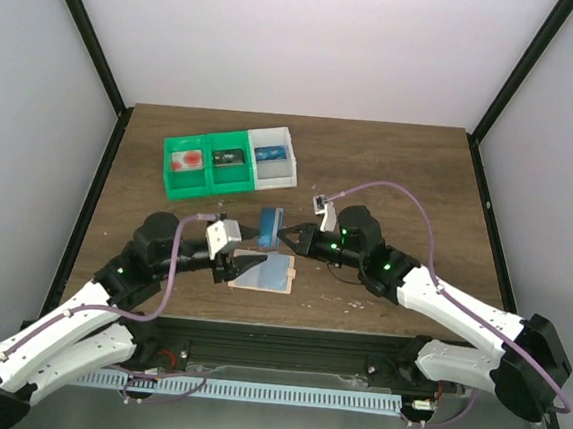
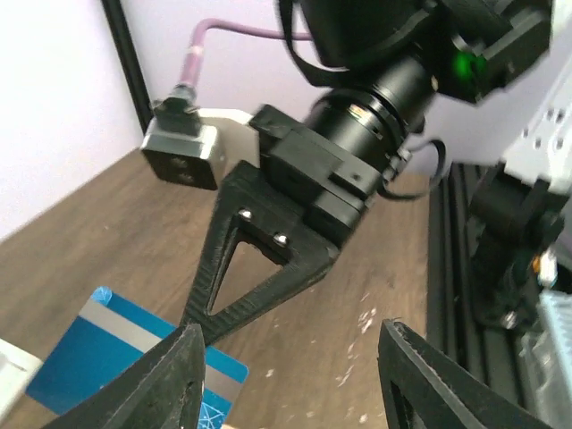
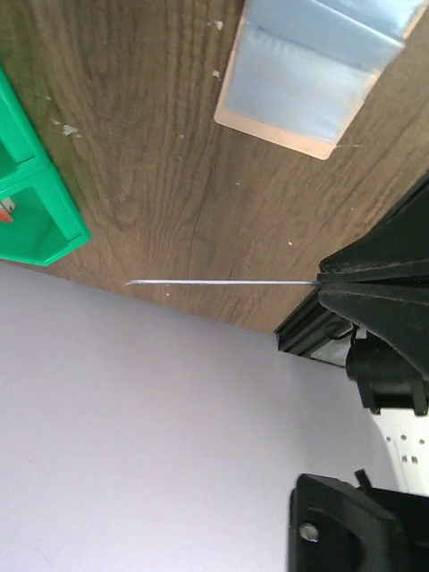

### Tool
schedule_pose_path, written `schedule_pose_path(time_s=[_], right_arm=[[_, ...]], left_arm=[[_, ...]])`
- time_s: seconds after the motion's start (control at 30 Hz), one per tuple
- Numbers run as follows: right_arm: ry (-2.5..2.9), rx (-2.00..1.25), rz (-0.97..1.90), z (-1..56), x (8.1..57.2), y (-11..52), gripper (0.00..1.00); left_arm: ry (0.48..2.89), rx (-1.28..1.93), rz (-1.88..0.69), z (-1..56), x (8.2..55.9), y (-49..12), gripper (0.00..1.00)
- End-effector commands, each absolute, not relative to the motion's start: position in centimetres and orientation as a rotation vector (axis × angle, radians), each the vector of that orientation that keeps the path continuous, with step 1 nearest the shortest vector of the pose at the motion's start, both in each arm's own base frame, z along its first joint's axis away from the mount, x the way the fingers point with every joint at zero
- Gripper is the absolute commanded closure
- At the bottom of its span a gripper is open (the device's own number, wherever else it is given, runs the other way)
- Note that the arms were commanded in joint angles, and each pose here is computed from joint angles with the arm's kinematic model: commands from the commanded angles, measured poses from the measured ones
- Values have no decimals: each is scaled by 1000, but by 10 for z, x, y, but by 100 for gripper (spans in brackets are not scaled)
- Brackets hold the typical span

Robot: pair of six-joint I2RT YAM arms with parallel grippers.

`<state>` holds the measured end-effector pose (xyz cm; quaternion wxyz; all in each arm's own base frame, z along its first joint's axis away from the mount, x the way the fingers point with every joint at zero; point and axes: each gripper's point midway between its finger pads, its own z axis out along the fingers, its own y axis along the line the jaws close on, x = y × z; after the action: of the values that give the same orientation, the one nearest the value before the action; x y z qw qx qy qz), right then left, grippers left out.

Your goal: Take the credit cards out of the card holder

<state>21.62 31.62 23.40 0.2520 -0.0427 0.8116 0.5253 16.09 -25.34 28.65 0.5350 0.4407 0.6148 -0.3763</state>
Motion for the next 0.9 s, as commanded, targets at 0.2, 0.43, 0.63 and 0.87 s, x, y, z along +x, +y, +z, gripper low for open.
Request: schedule_pose_path(time_s=[0.2,0.43,0.63,0.87], right_arm=[[2209,75,1646,264,219,325,100],[2212,118,1715,261,214,326,100],[2219,122,1741,258,212,326,99],[2234,123,1807,254,205,330,100]], left_arm=[[1207,1357,-448,267,158,-252,40],[1125,1454,-309,250,163,-252,40],[1068,1508,-257,242,160,-249,38],[1097,1500,-116,234,179,-243,41]])
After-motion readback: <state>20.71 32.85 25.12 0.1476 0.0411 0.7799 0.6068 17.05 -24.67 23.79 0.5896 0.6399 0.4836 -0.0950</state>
